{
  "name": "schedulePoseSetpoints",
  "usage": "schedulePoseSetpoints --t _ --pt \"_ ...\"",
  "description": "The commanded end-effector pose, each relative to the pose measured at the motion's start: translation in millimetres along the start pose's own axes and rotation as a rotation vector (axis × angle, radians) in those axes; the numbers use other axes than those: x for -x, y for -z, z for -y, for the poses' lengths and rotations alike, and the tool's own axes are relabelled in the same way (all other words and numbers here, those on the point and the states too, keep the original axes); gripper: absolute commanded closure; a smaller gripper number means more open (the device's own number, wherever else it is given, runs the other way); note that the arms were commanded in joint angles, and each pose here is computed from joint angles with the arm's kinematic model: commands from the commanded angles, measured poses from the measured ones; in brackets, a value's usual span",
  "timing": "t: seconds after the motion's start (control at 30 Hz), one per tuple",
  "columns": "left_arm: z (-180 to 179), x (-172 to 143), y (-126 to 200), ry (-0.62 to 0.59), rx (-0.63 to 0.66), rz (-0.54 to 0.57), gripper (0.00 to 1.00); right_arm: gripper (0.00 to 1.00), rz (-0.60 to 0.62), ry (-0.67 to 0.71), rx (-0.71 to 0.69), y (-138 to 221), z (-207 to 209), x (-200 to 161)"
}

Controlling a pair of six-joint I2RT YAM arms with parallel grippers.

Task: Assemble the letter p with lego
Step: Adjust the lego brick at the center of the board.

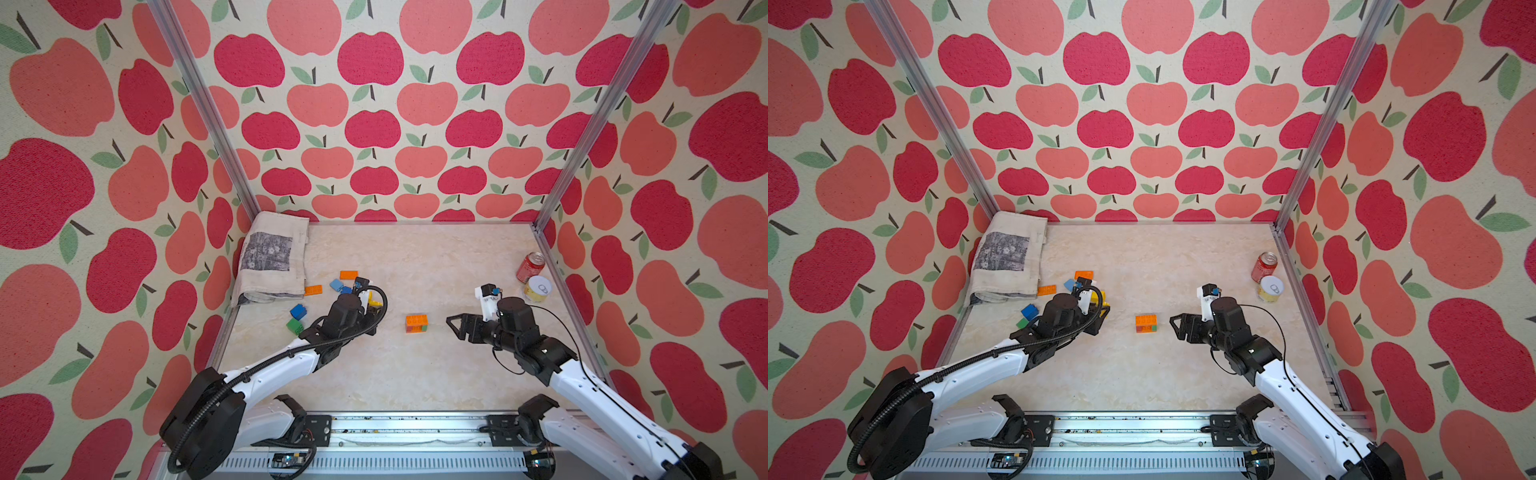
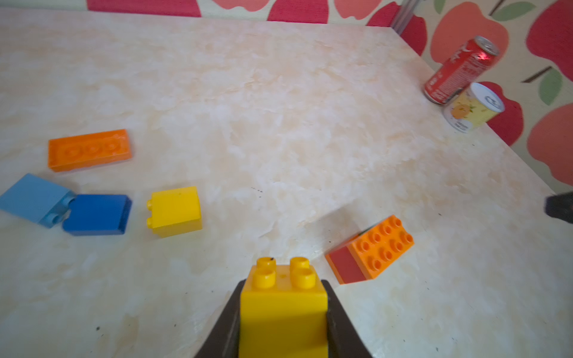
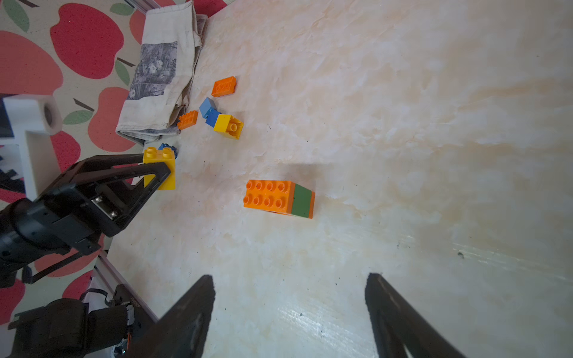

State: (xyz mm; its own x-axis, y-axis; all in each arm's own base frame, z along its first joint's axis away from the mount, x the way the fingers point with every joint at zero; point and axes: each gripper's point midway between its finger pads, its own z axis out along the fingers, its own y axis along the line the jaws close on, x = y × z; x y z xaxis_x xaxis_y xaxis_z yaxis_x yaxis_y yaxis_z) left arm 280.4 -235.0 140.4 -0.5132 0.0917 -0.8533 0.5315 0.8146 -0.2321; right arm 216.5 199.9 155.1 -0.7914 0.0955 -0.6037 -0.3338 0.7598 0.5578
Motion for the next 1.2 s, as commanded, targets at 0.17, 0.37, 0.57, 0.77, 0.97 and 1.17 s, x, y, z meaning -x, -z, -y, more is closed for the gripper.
schedulePoseSetpoints --t 0.17,0.37,0.57,0.77,0.97,1.17 --pt "66.5 -6.1 11.5 -0.356 -0.35 0.163 0.82 0.2 -0.005 0.046 0.108 -7.9 -56.3 13.6" --pt "94.4 -22.3 20.2 -0.475 -0.467 0.224 0.83 0.23 -0.052 0.087 0.154 -20.2 -85.1 5.6" --pt "93.6 -44.3 16.6 -0.506 -0.48 0.209 0.83 0.27 -0.133 0.105 0.186 -34.8 -107.9 -12.6" --pt "101.6 -51.0 15.3 -0.52 -0.52 0.219 0.84 0.3 -0.182 0.107 0.159 -45.0 -108.1 -29.7" --pt "106.4 -54.8 18.3 -0.526 -0.55 0.231 0.83 0.33 -0.22 0.117 0.068 -54.9 -94.6 -43.3" --pt "113.6 -55.1 18.7 -0.537 -0.573 0.249 0.84 0.38 -0.239 0.117 0.073 -57.2 -95.3 -49.8"
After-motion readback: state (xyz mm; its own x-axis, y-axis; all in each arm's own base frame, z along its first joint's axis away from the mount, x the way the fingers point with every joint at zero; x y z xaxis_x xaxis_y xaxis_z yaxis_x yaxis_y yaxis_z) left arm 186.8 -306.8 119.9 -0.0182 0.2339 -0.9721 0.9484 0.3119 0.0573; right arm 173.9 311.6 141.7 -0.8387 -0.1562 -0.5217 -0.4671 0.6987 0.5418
